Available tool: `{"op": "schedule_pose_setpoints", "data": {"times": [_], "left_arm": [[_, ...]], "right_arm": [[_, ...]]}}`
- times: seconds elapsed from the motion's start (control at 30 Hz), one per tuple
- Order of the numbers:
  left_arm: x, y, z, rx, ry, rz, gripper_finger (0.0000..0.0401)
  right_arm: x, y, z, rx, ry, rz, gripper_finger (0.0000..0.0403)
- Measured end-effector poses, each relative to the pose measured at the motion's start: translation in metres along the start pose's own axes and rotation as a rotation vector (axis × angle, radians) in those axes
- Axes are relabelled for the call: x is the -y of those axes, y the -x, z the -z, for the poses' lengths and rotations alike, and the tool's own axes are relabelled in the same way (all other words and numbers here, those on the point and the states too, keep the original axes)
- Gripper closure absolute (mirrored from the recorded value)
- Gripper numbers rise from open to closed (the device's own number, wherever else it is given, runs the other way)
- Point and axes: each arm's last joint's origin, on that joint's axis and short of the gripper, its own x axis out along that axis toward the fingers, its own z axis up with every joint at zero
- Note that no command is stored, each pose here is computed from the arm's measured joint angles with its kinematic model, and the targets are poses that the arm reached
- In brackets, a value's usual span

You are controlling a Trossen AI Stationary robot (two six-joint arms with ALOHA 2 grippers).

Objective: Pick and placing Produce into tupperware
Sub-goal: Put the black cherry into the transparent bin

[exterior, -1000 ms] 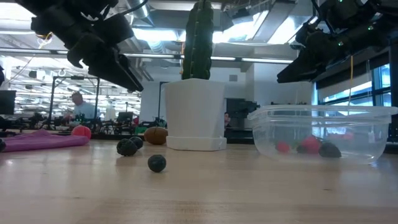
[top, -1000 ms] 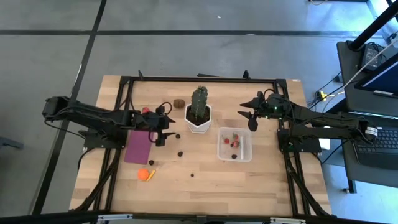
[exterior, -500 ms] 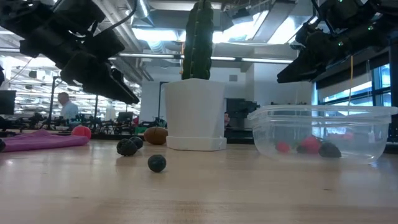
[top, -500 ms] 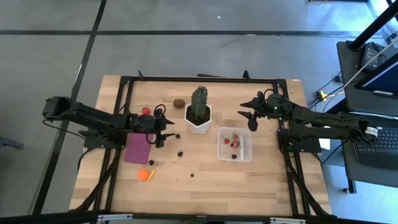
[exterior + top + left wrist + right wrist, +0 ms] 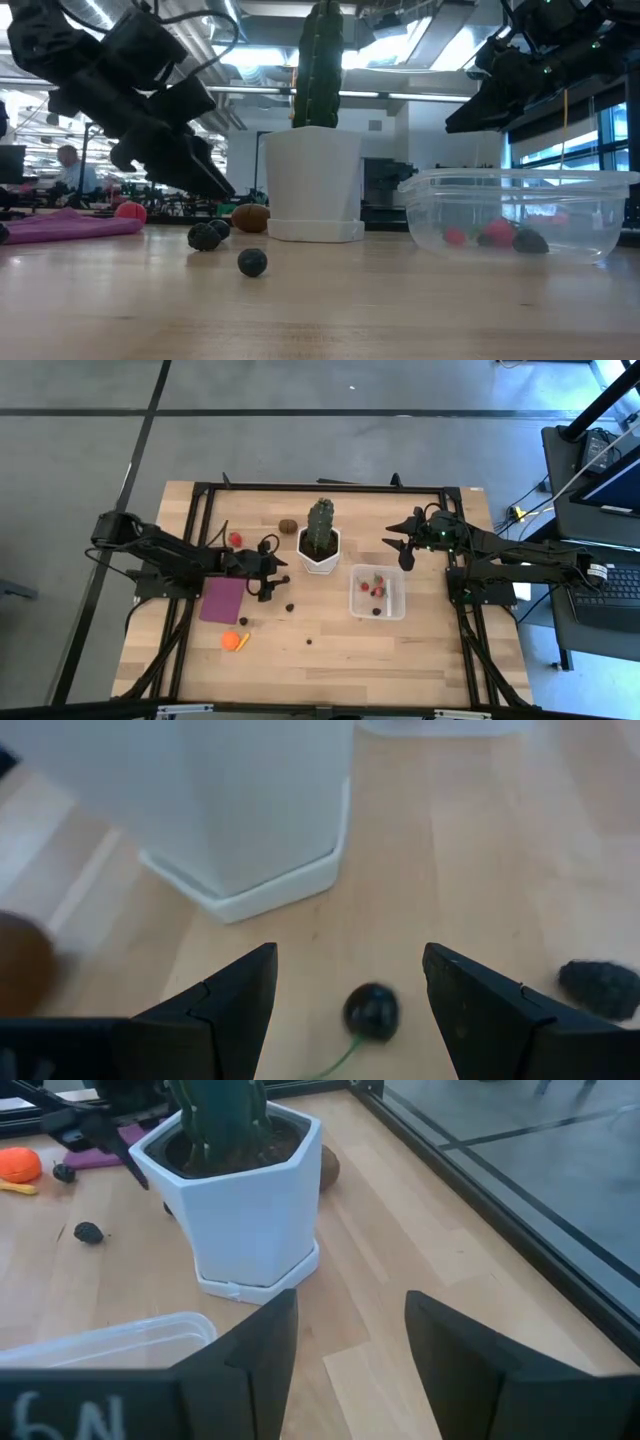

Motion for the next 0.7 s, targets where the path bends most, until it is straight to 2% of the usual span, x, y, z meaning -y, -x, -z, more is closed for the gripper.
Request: {"op": "schedule_pose_setpoints", "data": {"times": [0.7], "left_arm": [[0.005, -0.024, 0.024, -0.106, 0.01, 0.007, 0.0157]], "right_arm": [[0.0, 0.0, 0.0, 0.0, 0.0, 0.0, 0.0214]]}}
